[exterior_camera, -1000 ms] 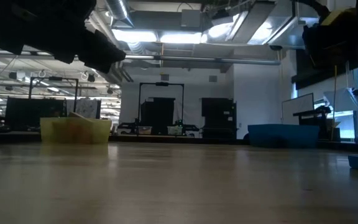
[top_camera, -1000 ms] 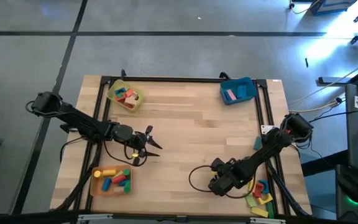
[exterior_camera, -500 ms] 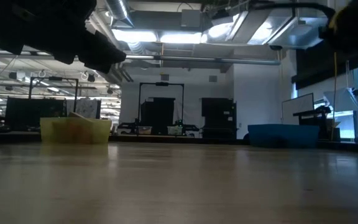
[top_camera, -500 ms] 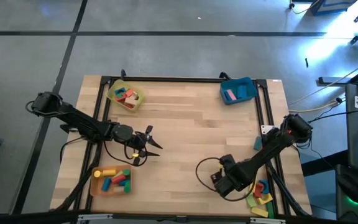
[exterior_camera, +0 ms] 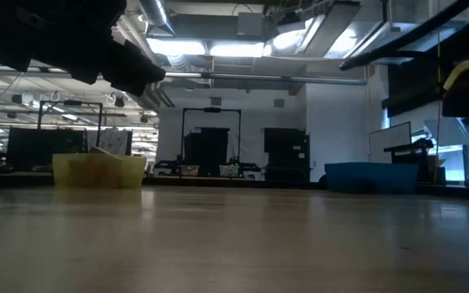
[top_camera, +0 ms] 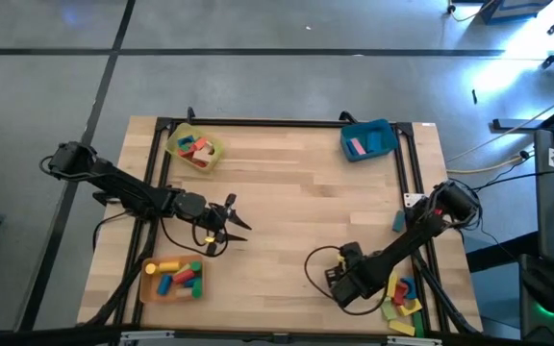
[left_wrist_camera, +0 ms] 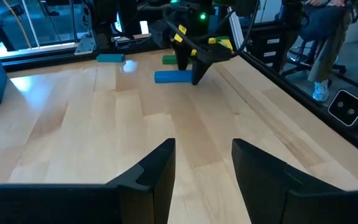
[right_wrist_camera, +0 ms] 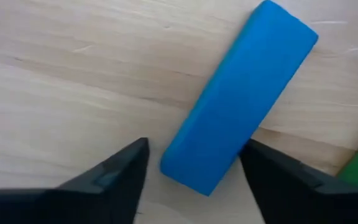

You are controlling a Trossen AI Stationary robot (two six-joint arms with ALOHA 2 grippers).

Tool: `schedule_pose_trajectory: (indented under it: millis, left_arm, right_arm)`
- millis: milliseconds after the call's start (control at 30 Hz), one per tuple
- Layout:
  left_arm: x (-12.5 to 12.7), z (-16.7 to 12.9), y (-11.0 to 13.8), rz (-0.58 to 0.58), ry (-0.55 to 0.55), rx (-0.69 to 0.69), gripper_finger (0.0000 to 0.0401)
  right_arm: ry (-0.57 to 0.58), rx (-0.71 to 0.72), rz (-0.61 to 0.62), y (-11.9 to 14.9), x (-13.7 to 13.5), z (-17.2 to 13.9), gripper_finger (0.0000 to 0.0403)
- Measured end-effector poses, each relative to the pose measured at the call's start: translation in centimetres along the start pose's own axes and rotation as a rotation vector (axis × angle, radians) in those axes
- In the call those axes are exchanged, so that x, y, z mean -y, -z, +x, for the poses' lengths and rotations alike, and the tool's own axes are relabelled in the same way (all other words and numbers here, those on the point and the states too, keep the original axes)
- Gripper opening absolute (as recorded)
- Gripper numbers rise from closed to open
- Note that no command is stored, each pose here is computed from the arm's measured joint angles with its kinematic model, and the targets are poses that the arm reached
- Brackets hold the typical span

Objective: Sort blocks by size
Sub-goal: Put the blue rectangular block into the blue bin

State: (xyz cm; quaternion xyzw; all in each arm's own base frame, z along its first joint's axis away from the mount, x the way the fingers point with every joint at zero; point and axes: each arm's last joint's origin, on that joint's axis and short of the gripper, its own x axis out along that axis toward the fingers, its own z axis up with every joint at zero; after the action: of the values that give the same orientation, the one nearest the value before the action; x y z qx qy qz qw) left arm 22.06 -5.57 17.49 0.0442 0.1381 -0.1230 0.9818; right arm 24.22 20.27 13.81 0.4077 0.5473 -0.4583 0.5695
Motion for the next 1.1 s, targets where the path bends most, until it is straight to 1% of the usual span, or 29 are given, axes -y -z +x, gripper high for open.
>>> schedule_pose_trajectory:
  millis: [200,300,467,567,633,700,833,967,1100]
  left_arm:
    - [0.0,0.0,0.0,0.003,-0.004,-0.001,0.0143]
    - [0.0,0.0,0.0,0.003,-0.005,-0.001,0.0143]
    - [0.0,0.0,0.0,0.003,-0.005,-0.001,0.0143]
    - [0.0,0.0,0.0,0.003,-0.005,-0.001,0.0143]
    - [0.0,0.0,0.0,0.005,-0.005,-0.001,0.0143]
    - [0.0,0.0,0.0,0.006,-0.005,-0.001,0.0143]
    - [0.0,0.0,0.0,0.004,-0.005,-0.001,0.0143]
    - [0.0,0.0,0.0,-0.004,-0.005,-0.001,0.0143]
    - [0.0,0.0,0.0,-0.004,-0.005,0.000,0.0143]
  right_arm:
    - [-0.026,0.013,-0.017,0.0,-0.2,0.1,0.0164]
    - [-0.031,0.030,-0.038,0.0,-0.2,0.1,0.0134]
    - [-0.030,0.041,-0.055,-0.1,-0.2,0.1,0.0136]
    - [-0.030,0.044,-0.059,-0.1,-0.2,0.2,0.0156]
    - [-0.030,0.046,-0.063,-0.1,-0.2,0.2,0.0162]
    - [-0.033,0.051,-0.064,-0.1,-0.2,0.2,0.0158]
    - [-0.041,0.074,-0.079,-0.1,-0.2,0.1,0.0134]
    - [-0.038,0.099,-0.125,-0.4,-0.5,-0.3,0.0134]
    - [-0.041,0.166,-0.134,-0.6,-0.8,-1.1,0.0140]
